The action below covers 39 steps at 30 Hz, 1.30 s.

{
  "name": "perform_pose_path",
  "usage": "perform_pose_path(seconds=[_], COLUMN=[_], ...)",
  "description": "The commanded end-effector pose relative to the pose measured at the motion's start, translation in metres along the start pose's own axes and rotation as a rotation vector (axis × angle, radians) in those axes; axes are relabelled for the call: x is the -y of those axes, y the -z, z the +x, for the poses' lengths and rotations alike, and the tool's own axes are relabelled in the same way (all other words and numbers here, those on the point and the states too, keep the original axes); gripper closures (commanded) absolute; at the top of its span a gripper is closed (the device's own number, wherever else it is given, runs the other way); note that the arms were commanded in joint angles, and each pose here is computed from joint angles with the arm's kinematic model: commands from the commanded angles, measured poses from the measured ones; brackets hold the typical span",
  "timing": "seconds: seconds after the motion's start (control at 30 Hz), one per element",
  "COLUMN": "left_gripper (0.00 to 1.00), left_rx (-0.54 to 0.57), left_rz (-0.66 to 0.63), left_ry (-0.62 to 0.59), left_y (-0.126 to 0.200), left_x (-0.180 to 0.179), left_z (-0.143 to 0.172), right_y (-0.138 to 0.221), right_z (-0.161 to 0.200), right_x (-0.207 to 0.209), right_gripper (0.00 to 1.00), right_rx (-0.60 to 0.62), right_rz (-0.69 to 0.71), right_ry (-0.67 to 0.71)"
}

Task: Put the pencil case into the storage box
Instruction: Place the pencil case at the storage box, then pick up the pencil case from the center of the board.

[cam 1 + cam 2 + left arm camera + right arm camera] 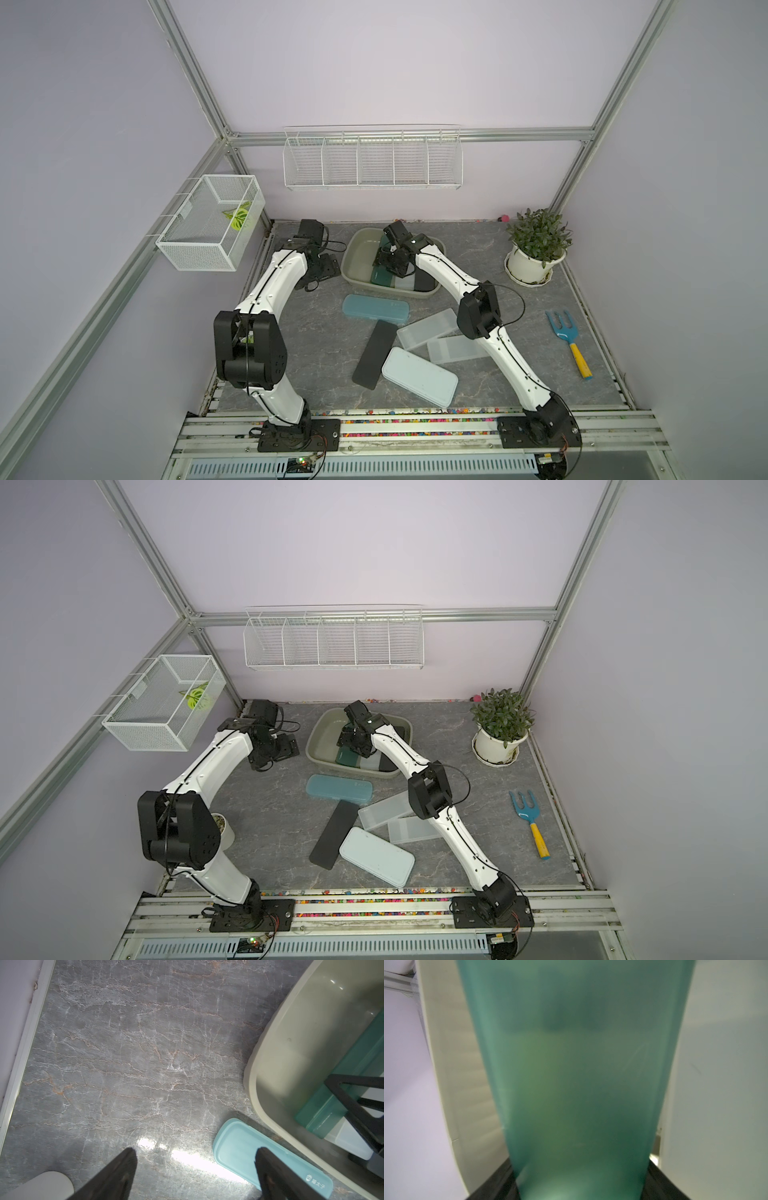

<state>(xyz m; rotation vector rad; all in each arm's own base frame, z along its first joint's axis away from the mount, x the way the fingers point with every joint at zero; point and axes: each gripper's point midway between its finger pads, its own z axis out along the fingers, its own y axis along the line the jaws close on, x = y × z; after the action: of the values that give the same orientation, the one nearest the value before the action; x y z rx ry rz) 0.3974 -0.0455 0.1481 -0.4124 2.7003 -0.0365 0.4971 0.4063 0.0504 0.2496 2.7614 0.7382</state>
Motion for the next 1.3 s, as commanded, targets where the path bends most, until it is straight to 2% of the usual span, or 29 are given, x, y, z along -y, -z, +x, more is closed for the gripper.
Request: perform_pose_path(seconds=[0.0,0.37,0.57,0.7,0.87,1.03,1.13,1.27], left_gripper=[0.06,0.06,0.07,0.09,0.12,0.12,0.08,0.05], left_rx=[0.016,0.024,0.004,-0.054,-0.163,-0.264,-0.292,-0.299], left_rz=[0.01,0.007,0.024,0.047,0.096,0.149,0.194,0.231], left_ry=[-0.007,-0.006,-0.029,-0.105,-0.224,-0.335,-0.396,-0.447], left_y=[0.005,0.009,0.015,0.018,0.021,0.022,0.019,0.01], left_x=[0.001,-0.002,-0.002,0.006,0.03,0.051,0.068,0.09], left_z=[-0.008,-0.008,0.002,0.031,0.09,0.152,0.179,0.197], right_y=[0.014,0.032,0.091,0.134,0.184,0.214,0.223,0.233], right_z=[-0.003,-0.012,-0.02,-0.015,-0.002,0.016,0.029,0.045], right_x=[0.012,-0.011,-0.046,-0.051,-0.028,0.035,0.076,0.114], right_gripper=[0.21,0.12,0.11,0.1,0.1,0.1,0.1,0.09], right_rx=[0.006,0.049,0.131,0.163,0.196,0.153,0.136,0.13], right_rz=[0.06,-0.012,-0.075,-0.086,-0.036,0.065,0.117,0.155], right_ry=[0.009,0.07,0.2,0.242,0.251,0.199,0.157,0.119])
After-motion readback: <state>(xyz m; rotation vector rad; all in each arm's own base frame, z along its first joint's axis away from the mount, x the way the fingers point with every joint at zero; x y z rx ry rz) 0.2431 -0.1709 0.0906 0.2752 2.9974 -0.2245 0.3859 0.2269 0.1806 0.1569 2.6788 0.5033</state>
